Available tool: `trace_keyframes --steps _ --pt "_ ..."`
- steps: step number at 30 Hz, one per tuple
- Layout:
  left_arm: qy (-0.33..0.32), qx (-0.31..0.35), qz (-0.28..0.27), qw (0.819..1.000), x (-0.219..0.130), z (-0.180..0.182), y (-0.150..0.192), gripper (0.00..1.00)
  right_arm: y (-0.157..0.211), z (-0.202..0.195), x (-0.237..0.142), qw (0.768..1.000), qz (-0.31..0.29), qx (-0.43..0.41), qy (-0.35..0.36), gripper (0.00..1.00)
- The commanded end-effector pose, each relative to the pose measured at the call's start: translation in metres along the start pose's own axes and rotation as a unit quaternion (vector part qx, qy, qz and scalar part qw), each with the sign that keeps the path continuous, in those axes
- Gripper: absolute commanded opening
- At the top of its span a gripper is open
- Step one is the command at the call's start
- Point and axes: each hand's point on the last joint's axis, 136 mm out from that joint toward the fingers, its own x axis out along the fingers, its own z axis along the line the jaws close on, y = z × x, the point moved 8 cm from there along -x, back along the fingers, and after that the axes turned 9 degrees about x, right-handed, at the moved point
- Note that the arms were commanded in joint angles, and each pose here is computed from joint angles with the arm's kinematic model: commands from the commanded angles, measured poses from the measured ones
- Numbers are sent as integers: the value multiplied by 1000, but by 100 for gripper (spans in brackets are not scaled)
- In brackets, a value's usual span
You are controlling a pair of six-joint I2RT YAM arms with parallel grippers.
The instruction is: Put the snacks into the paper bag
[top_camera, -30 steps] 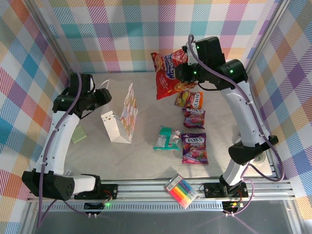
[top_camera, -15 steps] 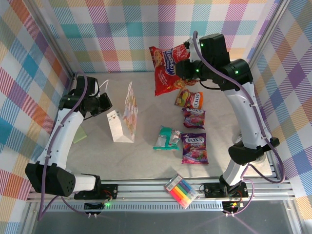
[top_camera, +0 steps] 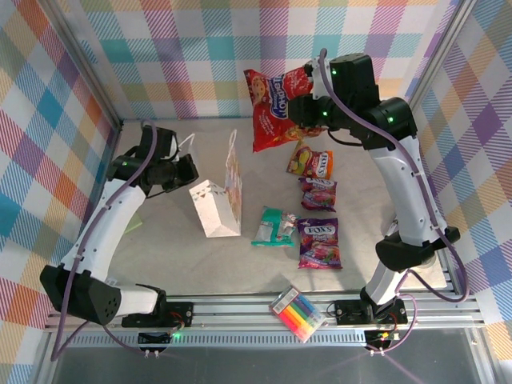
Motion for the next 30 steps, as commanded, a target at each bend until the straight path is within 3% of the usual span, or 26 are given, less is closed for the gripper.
trace_keyframes --steps 1,12,15,19,23,30 --pt "-13 13 3 1000 1 -8 -1 6 -35 24 -55 990 -133 -19 -53 0" --pt "-77 36 -9 996 5 -13 1 10 -44 24 -76 983 -180 -17 -38 0" --pt "-76 31 -9 997 4 -15 3 12 -44 26 -75 983 -179 -10 -48 0" --pt "-69 25 -10 997 4 -18 7 23 -47 27 -78 981 -188 -7 -50 0" --pt "-53 24 -17 998 -1 -23 7 28 -53 30 -86 977 -206 -8 -54 0" --pt "-30 29 -53 998 -27 -31 2 31 -53 37 -95 973 -209 14 -92 0"
